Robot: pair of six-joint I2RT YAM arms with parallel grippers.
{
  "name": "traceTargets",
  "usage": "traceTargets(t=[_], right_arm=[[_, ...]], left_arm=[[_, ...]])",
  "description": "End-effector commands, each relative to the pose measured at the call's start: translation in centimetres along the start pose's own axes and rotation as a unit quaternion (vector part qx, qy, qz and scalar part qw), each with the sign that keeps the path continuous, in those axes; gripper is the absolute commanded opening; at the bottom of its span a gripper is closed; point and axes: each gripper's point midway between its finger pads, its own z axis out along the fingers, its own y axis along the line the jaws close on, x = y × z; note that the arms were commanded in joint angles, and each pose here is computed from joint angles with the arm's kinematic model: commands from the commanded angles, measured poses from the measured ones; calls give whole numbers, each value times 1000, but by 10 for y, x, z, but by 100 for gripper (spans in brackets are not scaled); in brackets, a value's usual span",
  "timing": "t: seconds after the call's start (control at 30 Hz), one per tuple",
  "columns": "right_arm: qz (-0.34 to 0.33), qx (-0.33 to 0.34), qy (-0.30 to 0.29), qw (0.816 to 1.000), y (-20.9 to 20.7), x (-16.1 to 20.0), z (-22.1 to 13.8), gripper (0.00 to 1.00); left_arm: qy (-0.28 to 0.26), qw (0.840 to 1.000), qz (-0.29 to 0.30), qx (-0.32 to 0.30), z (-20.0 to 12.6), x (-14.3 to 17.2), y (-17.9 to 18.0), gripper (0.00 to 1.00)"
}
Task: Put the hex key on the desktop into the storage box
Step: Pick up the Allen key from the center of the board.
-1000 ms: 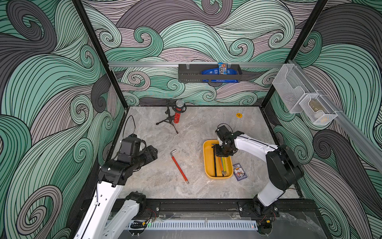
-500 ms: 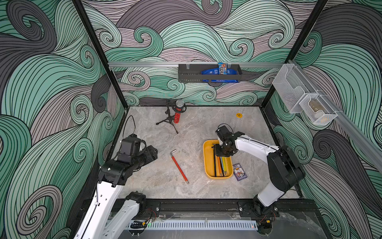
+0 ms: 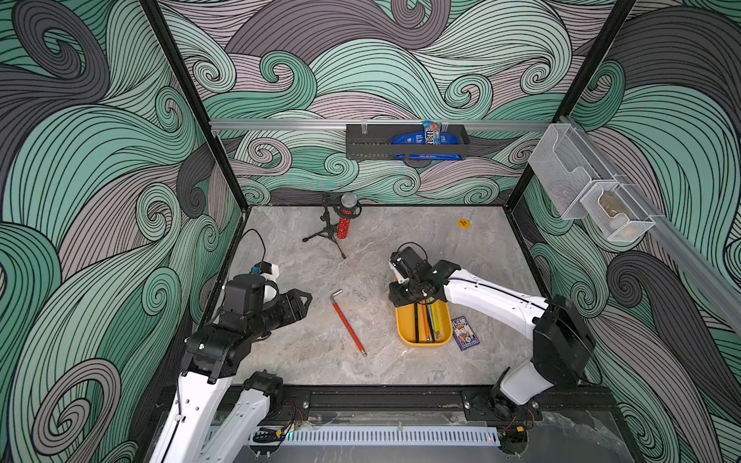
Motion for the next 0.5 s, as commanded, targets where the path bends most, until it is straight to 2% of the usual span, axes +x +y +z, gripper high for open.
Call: traceTargets(t=[0.0,0.3,0.47], right_arm=[[-29,-20,15,999,23,3,11,42],[-82,-37,59,994,81,25,45,49],[-104,-35,73,991,104,34,64,54]], left_arm=[[-3,997,39,70,-13,2,-26,64],[-8,985,82,148,-47,14,-55,61],[-14,983,94,157,-61,22,-57,60]])
